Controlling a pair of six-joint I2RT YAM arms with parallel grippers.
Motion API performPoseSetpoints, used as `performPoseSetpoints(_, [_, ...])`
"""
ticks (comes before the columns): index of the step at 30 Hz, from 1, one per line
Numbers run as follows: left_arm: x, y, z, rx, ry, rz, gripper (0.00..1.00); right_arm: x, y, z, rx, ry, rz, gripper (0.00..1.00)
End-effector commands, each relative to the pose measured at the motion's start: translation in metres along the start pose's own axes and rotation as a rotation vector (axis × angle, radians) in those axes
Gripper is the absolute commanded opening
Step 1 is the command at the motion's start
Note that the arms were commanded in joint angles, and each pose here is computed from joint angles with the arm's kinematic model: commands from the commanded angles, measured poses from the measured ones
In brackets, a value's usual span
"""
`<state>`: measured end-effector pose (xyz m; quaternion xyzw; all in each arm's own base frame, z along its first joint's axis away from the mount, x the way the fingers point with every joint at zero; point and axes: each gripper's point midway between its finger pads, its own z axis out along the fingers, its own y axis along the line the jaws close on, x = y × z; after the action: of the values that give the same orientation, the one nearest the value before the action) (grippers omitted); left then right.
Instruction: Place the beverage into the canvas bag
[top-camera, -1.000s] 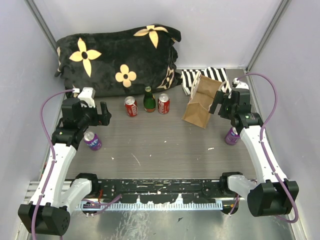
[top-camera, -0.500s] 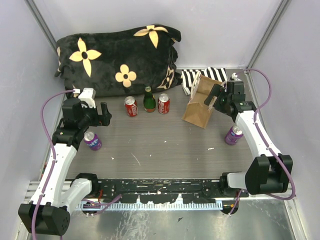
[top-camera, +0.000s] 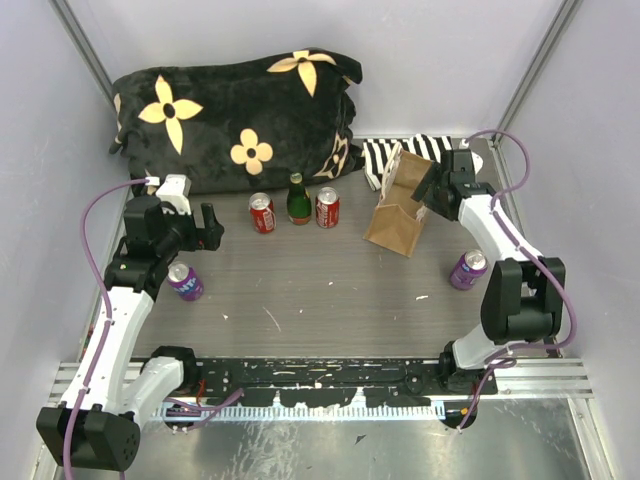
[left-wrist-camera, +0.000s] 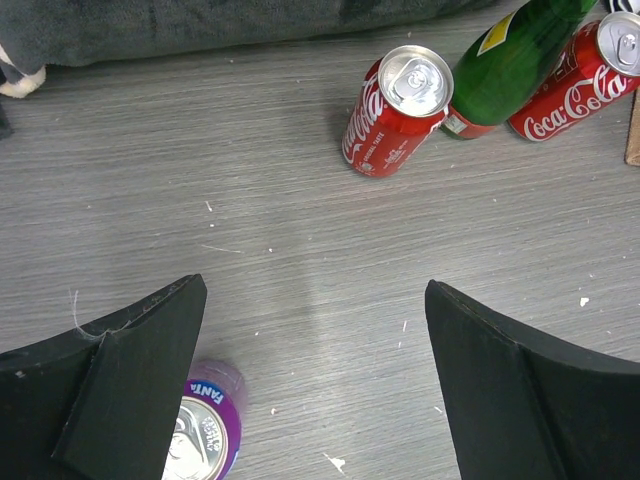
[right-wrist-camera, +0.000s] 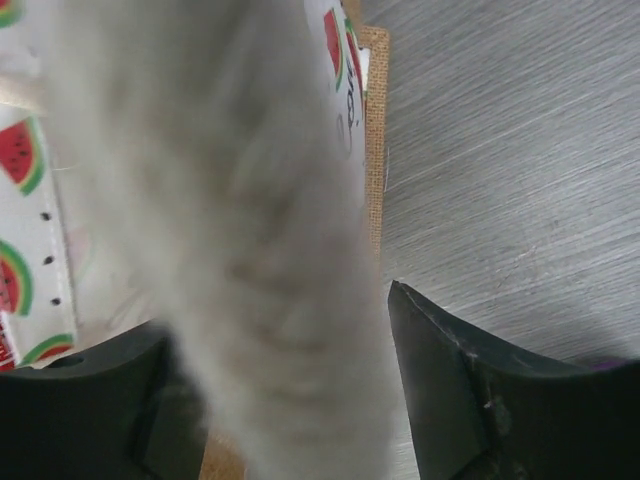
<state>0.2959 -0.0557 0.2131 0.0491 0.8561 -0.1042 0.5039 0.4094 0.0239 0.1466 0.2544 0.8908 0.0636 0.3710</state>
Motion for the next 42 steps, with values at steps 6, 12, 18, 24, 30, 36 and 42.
performPoseSetpoints(6, [-0.001,-0.007,-0.004,0.029,-0.017,-0.014,0.98,-0.002,0.022,-0.005,0.023,-0.064,-0.074,0.18])
performPoseSetpoints(12, [0.004,-0.009,-0.008,0.035,-0.004,-0.021,0.98,0.006,0.048,-0.046,-0.040,-0.054,-0.167,0.01])
performPoseSetpoints(18, [0.008,-0.011,-0.009,0.045,0.007,-0.032,0.98,0.034,0.059,-0.093,-0.098,-0.006,-0.232,0.01])
performPoseSetpoints(24, [0.009,-0.015,-0.007,0.066,0.014,-0.050,0.98,0.082,0.068,-0.132,-0.196,0.074,-0.303,0.01])
performPoseSetpoints(30, [0.008,-0.021,-0.005,0.098,0.018,-0.064,0.98,0.120,0.070,-0.156,-0.267,0.133,-0.291,0.01])
performPoseSetpoints(36, [0.009,-0.023,-0.003,0.111,0.024,-0.083,0.98,0.145,0.080,-0.164,-0.299,0.156,-0.251,0.01])
performPoseSetpoints(42, [0.009,-0.025,-0.002,0.123,0.026,-0.074,0.98,0.160,0.095,-0.167,-0.304,0.135,-0.178,0.01])
